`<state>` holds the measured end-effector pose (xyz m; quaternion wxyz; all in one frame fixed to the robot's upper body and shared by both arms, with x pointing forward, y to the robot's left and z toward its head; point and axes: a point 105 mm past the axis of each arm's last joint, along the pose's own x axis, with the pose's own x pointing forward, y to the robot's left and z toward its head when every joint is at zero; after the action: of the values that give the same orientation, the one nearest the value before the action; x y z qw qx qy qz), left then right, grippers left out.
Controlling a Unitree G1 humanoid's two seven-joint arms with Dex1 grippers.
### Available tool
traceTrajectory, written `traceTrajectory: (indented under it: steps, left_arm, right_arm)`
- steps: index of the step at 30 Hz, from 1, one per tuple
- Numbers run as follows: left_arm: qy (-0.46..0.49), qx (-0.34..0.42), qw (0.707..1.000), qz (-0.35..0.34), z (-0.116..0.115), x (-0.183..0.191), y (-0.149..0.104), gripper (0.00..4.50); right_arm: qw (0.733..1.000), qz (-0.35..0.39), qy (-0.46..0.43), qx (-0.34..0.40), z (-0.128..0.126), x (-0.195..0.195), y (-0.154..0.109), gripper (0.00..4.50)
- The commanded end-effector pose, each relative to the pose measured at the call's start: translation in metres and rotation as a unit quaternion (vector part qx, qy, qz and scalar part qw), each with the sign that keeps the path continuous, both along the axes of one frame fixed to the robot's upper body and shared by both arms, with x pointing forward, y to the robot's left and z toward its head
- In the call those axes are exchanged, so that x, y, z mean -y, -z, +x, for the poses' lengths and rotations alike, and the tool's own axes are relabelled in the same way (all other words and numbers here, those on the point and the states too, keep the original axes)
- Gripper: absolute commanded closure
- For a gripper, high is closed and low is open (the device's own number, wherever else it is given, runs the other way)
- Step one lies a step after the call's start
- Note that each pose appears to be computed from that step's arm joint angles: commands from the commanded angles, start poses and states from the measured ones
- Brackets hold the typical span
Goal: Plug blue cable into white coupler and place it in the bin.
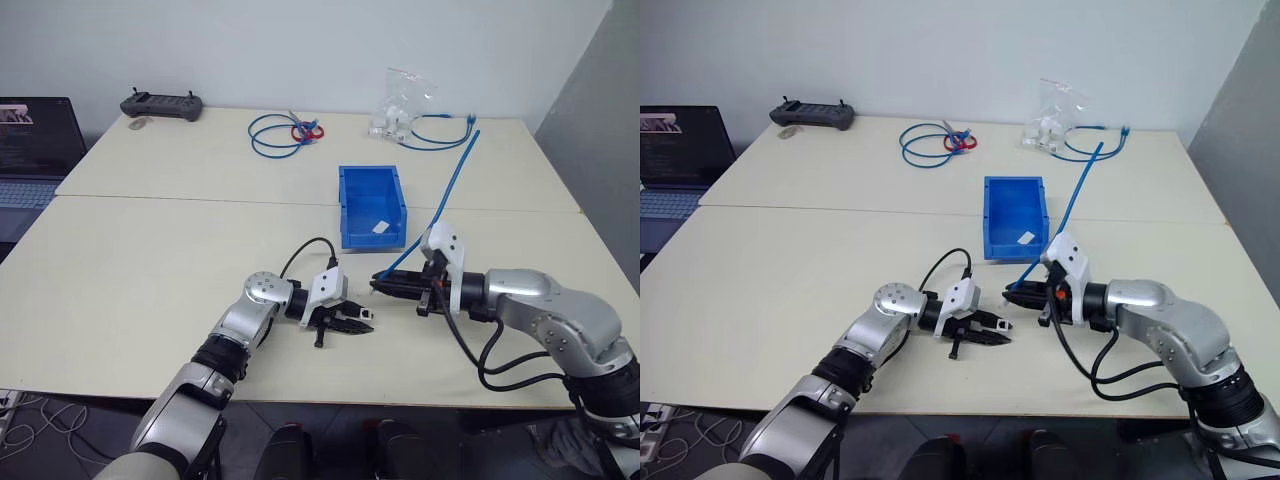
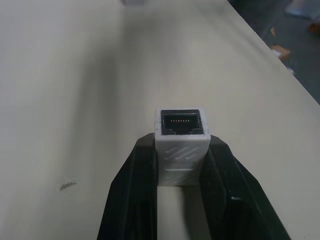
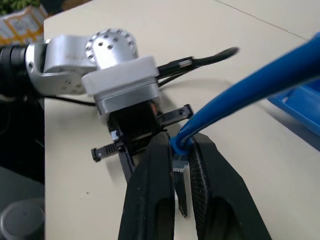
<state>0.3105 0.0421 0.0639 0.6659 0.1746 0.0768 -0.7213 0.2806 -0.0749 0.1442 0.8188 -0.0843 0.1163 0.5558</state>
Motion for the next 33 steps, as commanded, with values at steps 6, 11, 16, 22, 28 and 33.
traceTrajectory:
  steps: [6, 11, 16, 22, 28, 33]
  left_arm:
    - [-0.019, 0.001, 1.000, 0.008, 0.006, -0.006, 0.006, 3.72]
    - [-0.018, -0.001, 1.000, 0.000, 0.002, -0.005, 0.002, 3.72]
    - [-0.024, -0.004, 1.000, 0.003, 0.000, -0.009, 0.004, 3.72]
    - [-0.030, -0.010, 0.999, 0.004, -0.003, -0.013, 0.005, 3.72]
    - [-0.034, -0.011, 0.999, 0.004, -0.003, -0.014, 0.005, 3.72]
    - [-0.036, -0.011, 0.999, 0.001, -0.003, -0.012, 0.004, 3.72]
  right_arm:
    - [0.998, -0.020, -0.038, 0.038, 0.000, -0.006, 0.018, 4.36]
    - [0.998, -0.039, -0.037, 0.040, 0.004, -0.005, 0.032, 4.36]
    - [0.996, -0.057, -0.059, 0.037, 0.001, -0.007, 0.041, 4.36]
    - [0.993, -0.077, -0.082, 0.031, -0.002, -0.003, 0.045, 4.36]
    - [0.991, -0.085, -0.096, 0.027, -0.002, -0.002, 0.042, 4.36]
    - [0.990, -0.099, -0.094, 0.033, 0.006, -0.002, 0.043, 4.36]
